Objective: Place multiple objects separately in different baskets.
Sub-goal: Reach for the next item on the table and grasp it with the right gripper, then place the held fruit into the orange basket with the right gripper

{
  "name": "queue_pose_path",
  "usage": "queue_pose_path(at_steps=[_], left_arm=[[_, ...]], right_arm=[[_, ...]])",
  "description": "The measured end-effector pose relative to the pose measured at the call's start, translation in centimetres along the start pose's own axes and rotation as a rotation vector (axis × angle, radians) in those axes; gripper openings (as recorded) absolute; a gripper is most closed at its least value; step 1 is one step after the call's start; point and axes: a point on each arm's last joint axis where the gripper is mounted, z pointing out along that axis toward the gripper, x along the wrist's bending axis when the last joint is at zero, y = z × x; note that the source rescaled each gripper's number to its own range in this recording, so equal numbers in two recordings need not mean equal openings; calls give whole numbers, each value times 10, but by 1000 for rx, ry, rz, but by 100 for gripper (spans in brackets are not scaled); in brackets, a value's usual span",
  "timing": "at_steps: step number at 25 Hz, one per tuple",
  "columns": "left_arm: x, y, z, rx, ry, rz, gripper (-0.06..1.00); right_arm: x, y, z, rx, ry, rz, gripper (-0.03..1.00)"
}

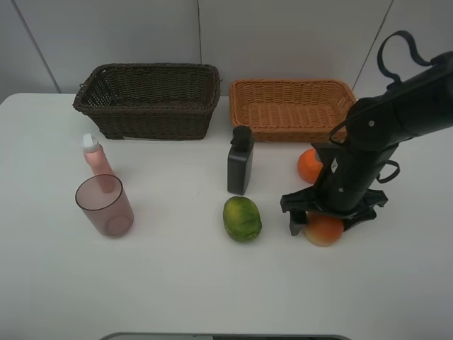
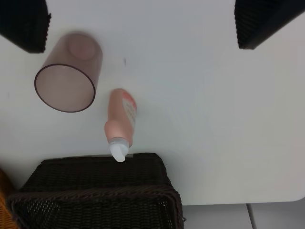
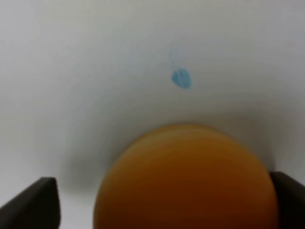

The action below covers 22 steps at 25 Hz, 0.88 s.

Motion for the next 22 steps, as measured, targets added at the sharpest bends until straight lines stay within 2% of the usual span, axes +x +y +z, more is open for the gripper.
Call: queue_pose_path(at_steps=[3, 22], left_arm=[[0, 0, 0, 0, 0, 0, 99], [0, 0, 0, 0, 0, 0, 99]], right_arm=[[0, -1, 2, 15, -2, 5, 38], [0, -1, 2, 17, -3, -5, 38]])
